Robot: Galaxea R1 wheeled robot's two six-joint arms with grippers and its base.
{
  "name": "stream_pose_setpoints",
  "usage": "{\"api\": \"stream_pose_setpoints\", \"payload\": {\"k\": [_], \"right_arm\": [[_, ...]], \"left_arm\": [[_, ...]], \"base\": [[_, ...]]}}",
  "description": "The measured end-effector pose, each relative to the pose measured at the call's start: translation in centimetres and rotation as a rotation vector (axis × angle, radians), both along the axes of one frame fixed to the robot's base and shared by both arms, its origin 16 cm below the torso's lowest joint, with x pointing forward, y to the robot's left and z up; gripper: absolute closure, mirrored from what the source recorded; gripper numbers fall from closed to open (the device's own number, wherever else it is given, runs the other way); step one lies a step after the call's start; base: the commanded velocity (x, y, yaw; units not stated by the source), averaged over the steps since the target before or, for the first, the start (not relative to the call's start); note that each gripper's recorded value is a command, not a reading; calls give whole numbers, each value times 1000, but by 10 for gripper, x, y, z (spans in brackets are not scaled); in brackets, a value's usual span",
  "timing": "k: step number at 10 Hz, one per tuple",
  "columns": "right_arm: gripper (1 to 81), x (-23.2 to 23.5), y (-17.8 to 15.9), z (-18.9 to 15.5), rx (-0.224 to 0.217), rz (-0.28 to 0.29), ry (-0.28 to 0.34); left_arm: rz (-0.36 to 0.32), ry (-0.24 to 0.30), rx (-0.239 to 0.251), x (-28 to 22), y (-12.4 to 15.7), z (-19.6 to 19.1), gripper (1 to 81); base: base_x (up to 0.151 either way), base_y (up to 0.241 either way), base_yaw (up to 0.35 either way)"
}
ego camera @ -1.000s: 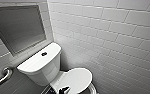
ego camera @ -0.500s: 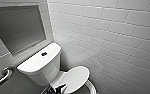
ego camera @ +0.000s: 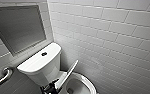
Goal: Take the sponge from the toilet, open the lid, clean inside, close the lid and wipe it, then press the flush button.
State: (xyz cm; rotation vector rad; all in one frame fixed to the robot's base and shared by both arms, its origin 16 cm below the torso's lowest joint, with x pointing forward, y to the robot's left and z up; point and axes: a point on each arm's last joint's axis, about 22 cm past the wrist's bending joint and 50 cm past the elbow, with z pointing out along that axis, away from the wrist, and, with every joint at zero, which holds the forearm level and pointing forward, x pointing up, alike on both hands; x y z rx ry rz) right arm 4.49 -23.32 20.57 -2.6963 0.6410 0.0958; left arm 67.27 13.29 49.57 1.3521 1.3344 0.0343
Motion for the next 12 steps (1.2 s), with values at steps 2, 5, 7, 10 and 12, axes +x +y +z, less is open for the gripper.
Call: {"api": "stream_pose_setpoints", "payload": {"k": [2, 5, 7, 10, 12], "right_arm": [[811, 1, 6, -2, 4, -2, 0], [811, -1, 5, -3, -2, 0, 3], [811, -3, 5, -2, -3, -1, 4], [811, -9, -1, -1, -9, -1, 12], [811, -9, 2, 0, -4, -4, 11]], "left_arm": [[27, -4, 0, 20, 9, 2, 10], [118, 2, -11, 48, 44, 4, 10], [190, 3, 9, 64, 93, 9, 10], [212, 52, -17, 65, 113, 5, 10], [203, 35, -11, 63, 115, 4, 10]], "base": [[0, 0, 0], [0, 0, 0], [0, 0, 0], [0, 0, 0], [0, 0, 0]]}}
